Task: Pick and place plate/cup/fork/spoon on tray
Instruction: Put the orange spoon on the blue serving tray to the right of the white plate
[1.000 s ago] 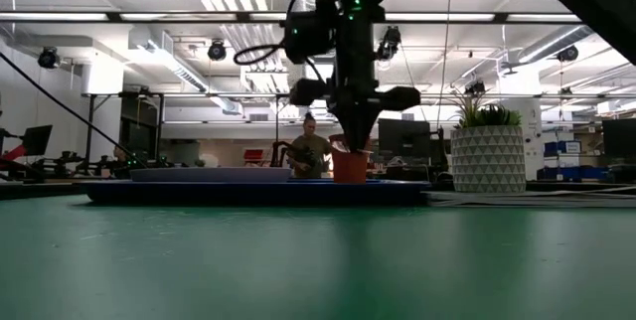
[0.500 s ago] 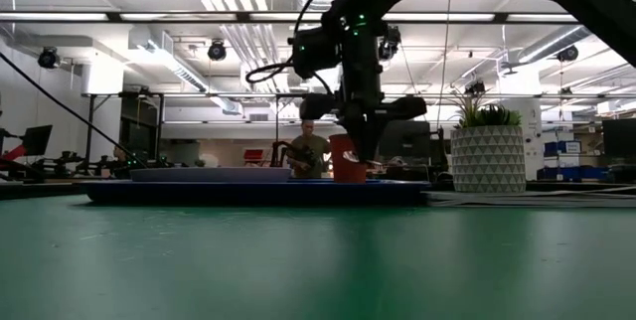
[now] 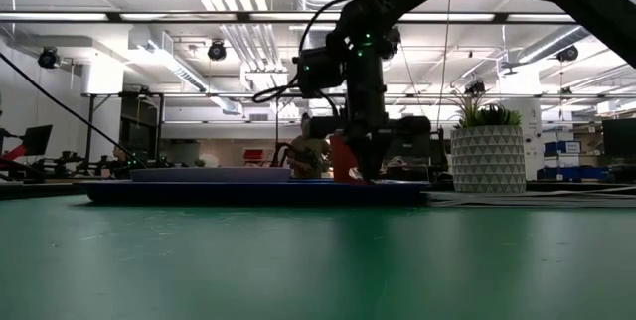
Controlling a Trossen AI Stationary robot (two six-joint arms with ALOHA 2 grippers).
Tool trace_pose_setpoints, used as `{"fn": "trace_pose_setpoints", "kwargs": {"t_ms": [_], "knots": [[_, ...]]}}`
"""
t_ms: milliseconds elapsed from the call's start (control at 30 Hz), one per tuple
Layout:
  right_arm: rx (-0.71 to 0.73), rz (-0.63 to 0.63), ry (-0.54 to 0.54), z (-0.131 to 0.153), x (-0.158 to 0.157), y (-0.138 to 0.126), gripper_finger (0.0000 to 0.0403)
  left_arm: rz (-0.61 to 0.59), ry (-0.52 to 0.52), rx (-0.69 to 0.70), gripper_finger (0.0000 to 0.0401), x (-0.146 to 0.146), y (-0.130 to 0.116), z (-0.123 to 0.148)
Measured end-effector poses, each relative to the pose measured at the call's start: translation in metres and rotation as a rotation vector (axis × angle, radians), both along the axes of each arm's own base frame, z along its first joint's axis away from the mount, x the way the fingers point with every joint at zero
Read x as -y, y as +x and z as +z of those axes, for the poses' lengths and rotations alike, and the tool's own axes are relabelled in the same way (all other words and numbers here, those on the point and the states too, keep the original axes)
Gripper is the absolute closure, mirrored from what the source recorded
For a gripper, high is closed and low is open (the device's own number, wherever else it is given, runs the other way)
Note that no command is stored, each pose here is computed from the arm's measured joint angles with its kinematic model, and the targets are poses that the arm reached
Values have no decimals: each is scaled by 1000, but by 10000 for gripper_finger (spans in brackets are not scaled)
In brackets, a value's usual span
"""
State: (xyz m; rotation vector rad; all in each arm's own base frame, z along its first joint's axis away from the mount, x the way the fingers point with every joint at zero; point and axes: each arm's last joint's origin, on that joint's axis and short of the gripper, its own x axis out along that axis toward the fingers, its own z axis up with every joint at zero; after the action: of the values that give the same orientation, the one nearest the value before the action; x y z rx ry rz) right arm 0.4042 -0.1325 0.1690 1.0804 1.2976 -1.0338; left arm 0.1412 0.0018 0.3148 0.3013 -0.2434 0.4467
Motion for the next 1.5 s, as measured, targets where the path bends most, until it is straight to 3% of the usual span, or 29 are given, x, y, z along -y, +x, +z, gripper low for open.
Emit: {"fn": "trace_pose_setpoints", "kwargs": {"t_ms": [933, 1500], "knots": [[-2, -44, -54, -12, 5, -1, 388, 0, 0, -1, 400, 0, 0, 0], [7, -16, -56, -7, 6, 0, 308, 0, 1, -1, 400, 0, -4, 0]]}}
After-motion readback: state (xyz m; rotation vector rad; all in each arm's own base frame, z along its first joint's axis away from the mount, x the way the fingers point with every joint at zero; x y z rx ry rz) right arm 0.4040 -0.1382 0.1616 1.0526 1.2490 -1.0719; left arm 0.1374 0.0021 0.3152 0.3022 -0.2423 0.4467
